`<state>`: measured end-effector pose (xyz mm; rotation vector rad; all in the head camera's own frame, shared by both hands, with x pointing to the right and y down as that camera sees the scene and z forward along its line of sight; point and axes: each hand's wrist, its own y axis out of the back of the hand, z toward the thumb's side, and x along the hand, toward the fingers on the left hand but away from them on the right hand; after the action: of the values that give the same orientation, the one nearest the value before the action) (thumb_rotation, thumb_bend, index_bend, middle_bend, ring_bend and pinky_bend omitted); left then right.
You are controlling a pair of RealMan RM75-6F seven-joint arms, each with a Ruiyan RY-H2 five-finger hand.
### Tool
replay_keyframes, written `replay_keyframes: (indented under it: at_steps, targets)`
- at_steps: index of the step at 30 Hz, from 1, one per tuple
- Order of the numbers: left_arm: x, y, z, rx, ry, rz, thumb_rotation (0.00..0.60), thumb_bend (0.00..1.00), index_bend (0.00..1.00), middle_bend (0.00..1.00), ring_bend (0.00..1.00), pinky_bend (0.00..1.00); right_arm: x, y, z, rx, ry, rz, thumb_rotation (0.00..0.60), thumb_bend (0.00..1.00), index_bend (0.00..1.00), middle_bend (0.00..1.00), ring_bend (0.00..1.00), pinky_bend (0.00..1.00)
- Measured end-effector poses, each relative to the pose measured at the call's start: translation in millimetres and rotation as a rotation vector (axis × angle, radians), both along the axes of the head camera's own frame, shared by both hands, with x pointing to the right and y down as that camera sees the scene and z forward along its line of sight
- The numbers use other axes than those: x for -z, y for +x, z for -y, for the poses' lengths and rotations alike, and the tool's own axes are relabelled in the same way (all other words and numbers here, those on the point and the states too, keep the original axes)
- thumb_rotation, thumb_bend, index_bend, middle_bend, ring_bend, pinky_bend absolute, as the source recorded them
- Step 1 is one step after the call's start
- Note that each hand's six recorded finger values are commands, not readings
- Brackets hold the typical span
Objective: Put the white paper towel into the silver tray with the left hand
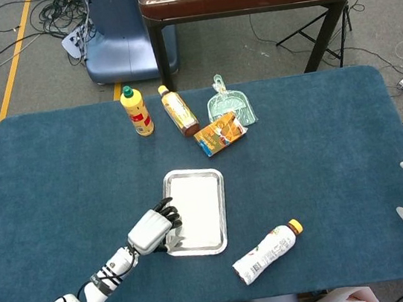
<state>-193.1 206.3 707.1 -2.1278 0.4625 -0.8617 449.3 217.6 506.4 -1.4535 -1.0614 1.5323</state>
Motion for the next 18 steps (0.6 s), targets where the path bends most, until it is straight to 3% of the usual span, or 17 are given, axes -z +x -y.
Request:
replay_keyframes:
  at_steps: [18]
  targets:
    - [-2.7, 17.4, -1.8, 0.039, -0.030, 0.031, 0.600, 0.39, 0.57, 0.42, 0.25, 0.07, -1.2, 5.3, -1.8, -0.011, -0.004, 0.001, 0.600, 0.18, 0.20, 0.23, 0.18, 0.28]
